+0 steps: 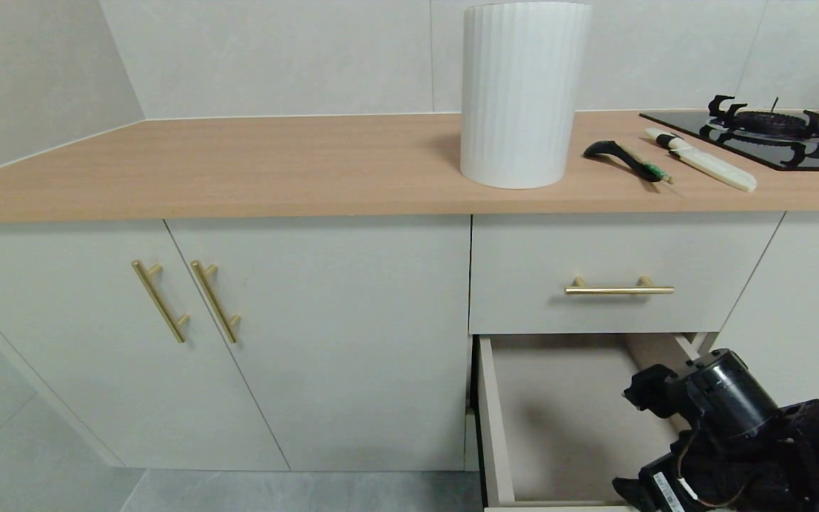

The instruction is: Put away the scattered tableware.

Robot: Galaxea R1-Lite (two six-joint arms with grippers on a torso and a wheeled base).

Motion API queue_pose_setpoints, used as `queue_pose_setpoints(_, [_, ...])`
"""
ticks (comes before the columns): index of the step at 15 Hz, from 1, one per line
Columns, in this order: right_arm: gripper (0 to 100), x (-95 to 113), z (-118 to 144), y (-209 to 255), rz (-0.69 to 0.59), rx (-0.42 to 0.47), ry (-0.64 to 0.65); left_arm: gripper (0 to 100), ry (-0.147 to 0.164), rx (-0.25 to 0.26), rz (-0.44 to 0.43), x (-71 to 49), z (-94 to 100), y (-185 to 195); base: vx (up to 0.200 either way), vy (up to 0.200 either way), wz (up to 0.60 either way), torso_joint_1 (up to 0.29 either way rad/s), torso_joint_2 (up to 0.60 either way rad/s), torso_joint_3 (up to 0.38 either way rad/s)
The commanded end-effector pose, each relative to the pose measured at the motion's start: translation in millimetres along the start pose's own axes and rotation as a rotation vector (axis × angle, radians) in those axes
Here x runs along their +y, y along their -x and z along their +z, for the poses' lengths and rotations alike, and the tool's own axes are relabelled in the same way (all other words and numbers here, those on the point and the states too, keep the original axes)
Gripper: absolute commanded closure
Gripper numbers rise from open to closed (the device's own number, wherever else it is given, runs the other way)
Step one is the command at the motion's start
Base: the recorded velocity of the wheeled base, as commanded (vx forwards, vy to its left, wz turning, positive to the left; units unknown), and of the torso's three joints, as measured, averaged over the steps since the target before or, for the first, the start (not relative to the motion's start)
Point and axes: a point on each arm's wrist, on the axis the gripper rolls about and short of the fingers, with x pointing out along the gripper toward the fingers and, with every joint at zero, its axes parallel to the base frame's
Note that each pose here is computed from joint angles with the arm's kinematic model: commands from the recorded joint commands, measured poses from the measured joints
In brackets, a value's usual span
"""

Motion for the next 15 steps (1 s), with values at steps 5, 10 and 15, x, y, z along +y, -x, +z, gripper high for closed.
queue_pose_setpoints(5, [0, 2, -17, 18, 0.011, 0.135, 0.120, 0, -0.001, 0.001, 0.000, 0.0, 0.0, 0, 0.000, 0.000, 0.00, 0.000, 0.00, 0.000])
queue_pose_setpoints(10, [0, 2, -12, 25, 0.030, 0.125, 0.128, 0, -0.001, 0.001, 0.000, 0.0, 0.0, 0, 0.000, 0.000, 0.00, 0.000, 0.00, 0.000])
queue_pose_setpoints(15, [0, -6, 15, 42, 0.030, -0.069, -0.068, 0, -0.001, 0.001, 0.000, 0.0, 0.0, 0, 0.000, 0.000, 0.00, 0.000, 0.00, 0.000])
